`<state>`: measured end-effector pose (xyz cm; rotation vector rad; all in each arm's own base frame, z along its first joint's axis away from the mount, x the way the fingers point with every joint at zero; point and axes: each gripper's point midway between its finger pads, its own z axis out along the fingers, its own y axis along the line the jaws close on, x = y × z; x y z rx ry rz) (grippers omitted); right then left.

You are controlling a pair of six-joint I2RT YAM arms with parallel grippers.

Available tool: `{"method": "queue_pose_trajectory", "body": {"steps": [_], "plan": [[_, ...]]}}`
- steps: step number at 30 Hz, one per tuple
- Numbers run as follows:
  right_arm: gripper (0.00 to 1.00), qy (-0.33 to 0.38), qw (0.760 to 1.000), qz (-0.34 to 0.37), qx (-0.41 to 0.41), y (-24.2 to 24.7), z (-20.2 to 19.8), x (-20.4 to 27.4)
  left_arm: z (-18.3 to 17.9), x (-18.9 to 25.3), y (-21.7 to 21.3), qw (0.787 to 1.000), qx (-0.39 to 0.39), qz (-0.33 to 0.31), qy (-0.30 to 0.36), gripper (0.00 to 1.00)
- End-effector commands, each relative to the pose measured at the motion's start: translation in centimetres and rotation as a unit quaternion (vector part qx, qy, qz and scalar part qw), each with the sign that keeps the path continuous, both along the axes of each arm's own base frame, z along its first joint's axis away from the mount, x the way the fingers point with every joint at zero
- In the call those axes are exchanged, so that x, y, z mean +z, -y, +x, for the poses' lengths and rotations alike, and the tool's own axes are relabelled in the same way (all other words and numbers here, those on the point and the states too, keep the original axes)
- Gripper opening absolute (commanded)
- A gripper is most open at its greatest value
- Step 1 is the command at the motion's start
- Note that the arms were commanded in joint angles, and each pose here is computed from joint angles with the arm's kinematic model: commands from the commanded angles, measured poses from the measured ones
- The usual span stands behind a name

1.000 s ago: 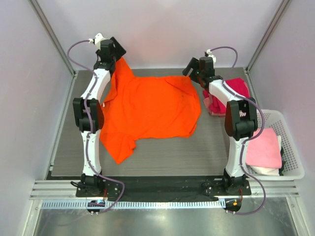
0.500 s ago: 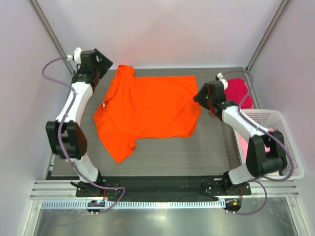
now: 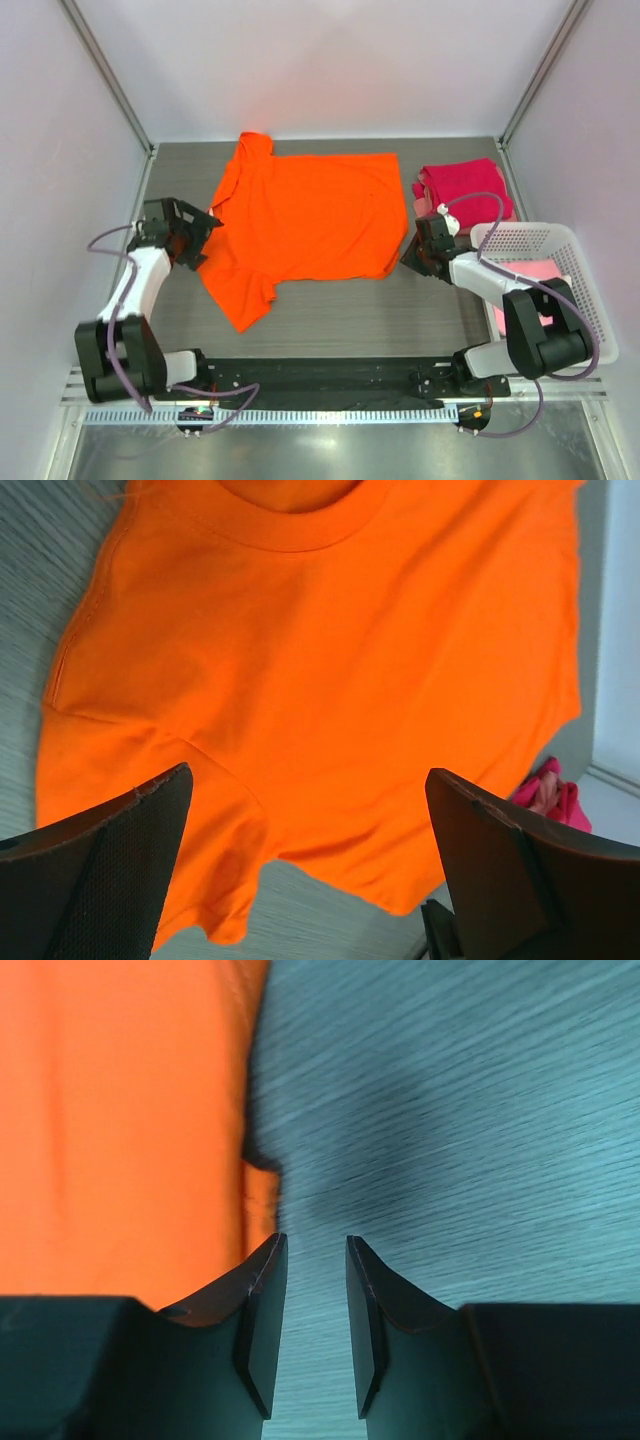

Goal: Fold and stack the t-shirts
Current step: Fold the tshirt

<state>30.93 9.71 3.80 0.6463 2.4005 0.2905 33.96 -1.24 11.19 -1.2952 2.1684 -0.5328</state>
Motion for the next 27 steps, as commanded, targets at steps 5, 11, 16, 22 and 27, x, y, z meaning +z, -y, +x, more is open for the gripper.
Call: {"method": "queue_pose_trajectory", "body": {"steps": [5, 11, 16, 22, 27], "plan": [[0.40, 0.020, 1.000, 0.008, -0.006, -0.8, 2.5, -1.2, -3.9, 5.4, 0.8, 0.994, -0.029, 0.023, 0.100, 0.99], [0.40, 0.018, 1.000, 0.006, -0.013, -0.8, 2.5, -2.0, -9.6, 4.8, 0.4, 0.994, -0.029, 0.065, 0.085, 0.97], [0.33, 0.021, 1.000, 0.012, -0.002, -1.8, 2.8, -2.3, -13.0, 4.5, 0.1, 0.993, -0.022, 0.086, 0.075, 0.93], [0.01, 0.020, 0.998, -0.028, -0.061, 0.7, 1.7, -1.5, -13.9, 2.6, 2.3, 0.997, -0.057, 0.032, 0.044, 0.88], [0.01, 0.080, 0.982, -0.056, -0.163, 5.1, -0.8, 1.4, -13.9, 1.6, 2.4, 0.998, -0.050, 0.031, 0.027, 0.87]]}}
